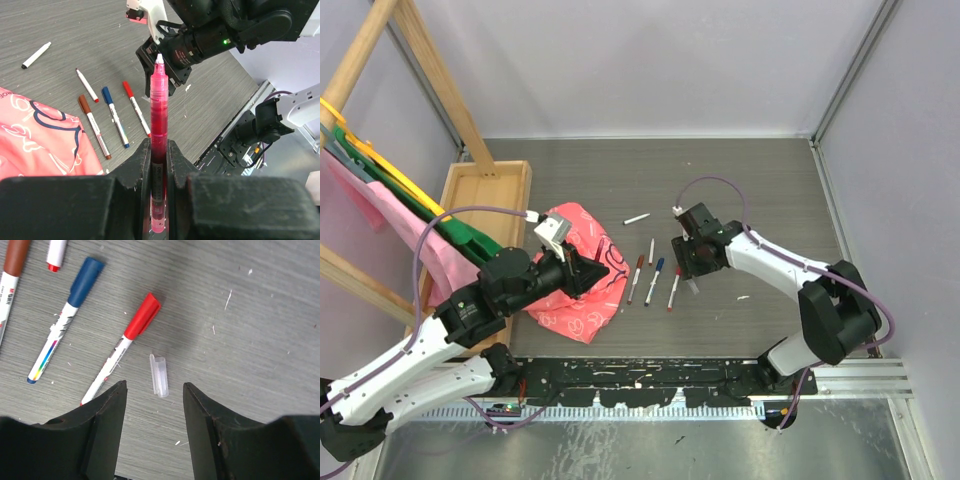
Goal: Insert the pens into the pen caps
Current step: Place the pen cap at the center of the board.
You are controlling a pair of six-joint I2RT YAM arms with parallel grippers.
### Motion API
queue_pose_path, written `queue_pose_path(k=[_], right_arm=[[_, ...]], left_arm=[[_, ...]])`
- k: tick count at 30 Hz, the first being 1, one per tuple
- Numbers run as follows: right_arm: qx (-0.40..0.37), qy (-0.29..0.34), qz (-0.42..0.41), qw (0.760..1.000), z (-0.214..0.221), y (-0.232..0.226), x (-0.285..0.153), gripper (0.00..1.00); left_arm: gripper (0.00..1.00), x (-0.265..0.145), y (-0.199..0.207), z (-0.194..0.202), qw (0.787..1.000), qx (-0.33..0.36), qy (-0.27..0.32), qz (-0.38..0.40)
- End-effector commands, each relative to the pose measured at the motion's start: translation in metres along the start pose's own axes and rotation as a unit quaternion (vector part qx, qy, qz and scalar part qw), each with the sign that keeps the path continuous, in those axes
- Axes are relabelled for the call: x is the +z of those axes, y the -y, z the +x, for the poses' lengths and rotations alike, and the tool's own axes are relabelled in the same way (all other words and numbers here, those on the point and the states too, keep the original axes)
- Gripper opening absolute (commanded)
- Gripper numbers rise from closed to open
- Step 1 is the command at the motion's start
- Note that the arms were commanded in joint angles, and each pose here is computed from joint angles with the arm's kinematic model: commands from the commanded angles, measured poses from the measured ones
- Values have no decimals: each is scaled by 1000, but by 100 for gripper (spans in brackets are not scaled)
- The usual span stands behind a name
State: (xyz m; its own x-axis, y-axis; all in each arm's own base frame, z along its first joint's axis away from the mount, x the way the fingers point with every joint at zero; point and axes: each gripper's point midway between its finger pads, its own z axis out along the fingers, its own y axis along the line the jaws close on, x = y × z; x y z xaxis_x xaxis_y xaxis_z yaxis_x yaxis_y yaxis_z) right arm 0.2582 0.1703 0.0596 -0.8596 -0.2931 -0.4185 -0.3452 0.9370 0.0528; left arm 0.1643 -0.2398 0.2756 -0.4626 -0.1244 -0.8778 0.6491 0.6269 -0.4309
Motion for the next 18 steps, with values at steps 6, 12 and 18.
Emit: queue_pose_path(k=[6,12,18], right_arm=[[133,21,51,990,20,14,-2,56],[139,3,53,989,32,14,9,56],[132,-4,52,990,33,13,14,56]], left_arm=[[0,-7,10,-26,999,-2,39,12],[0,-5,10,-26,999,-5,40,13],[0,-4,11,-26,999,-5,39,13]])
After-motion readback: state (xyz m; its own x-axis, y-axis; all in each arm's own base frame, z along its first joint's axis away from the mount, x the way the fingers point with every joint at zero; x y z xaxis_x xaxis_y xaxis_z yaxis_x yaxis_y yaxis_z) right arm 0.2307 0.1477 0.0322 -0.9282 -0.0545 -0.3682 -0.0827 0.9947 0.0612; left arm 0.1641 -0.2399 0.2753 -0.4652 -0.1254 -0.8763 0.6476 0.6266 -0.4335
